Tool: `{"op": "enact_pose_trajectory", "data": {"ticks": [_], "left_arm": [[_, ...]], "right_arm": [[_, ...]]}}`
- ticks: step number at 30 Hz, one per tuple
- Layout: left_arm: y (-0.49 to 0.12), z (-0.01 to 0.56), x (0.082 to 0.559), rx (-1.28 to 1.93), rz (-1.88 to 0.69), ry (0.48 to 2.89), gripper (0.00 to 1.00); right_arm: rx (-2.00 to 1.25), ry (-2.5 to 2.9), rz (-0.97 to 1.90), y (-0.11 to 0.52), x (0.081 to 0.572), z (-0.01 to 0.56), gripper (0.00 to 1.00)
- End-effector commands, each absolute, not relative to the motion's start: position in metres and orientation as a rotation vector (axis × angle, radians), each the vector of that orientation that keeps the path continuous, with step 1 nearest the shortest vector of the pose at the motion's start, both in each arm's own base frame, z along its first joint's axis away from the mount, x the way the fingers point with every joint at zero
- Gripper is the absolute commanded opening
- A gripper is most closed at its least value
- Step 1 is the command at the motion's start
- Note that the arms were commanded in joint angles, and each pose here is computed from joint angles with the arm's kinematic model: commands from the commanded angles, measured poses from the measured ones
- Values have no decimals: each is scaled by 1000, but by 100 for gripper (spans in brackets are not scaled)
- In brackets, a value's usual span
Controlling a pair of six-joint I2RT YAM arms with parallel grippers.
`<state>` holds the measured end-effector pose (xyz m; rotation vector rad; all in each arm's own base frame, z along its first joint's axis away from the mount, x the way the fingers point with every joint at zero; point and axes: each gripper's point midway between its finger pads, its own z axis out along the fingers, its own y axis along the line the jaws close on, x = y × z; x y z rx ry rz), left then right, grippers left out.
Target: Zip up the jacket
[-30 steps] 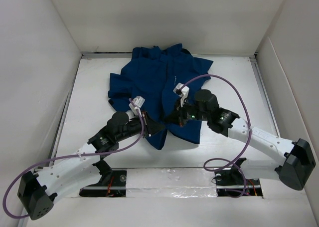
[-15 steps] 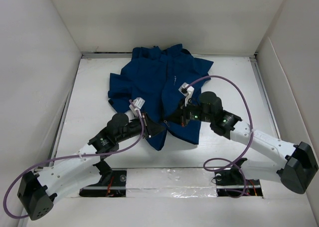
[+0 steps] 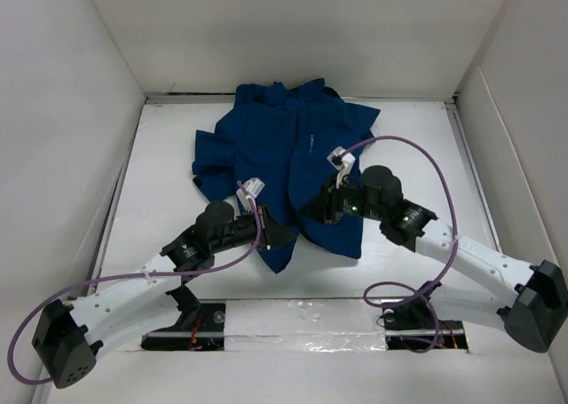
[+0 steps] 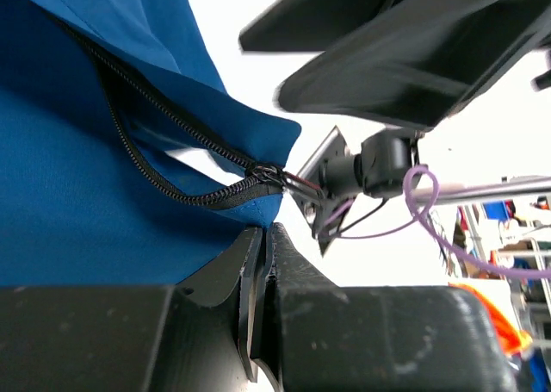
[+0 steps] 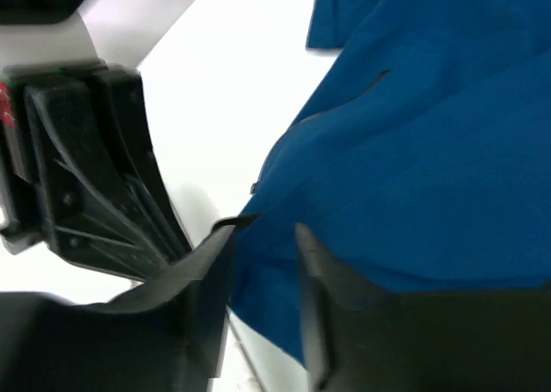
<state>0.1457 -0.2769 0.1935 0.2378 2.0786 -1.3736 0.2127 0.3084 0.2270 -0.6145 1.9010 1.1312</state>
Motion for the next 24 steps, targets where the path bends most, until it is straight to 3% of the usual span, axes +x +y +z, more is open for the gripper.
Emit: {"op": "enact_pose_trajectory", "data": {"ticks": [1, 3, 8, 11, 15, 17, 21, 24], "left_arm": [[-279, 204, 133, 309, -1433, 2048, 0], [-279, 203, 132, 307, -1439, 2047, 0], [-282, 201, 129, 332, -1450, 2063, 0], [-283, 202, 128, 335, -1463, 2060, 0], [-284, 202, 127, 356, -1469, 2063, 0], [-285, 203, 127, 354, -1472, 2061, 0], [-284, 202, 127, 357, -1460, 2069, 0], [-283, 203, 127, 351, -1467, 2061, 0]], "right_arm": [[-580, 1835, 1084, 294, 216, 252, 46], [-580, 1841, 1087, 287, 207, 248, 57], [-568, 1912, 1103, 271, 186, 229, 65], [-564, 1910, 1124, 267, 171, 232, 56], [-629, 1912, 1120, 273, 163, 231, 30], [-685, 1938, 1129, 283, 157, 230, 30], [-722, 1906, 1125, 293, 153, 240, 49], [-728, 1928, 1110, 295, 156, 235, 52]]}}
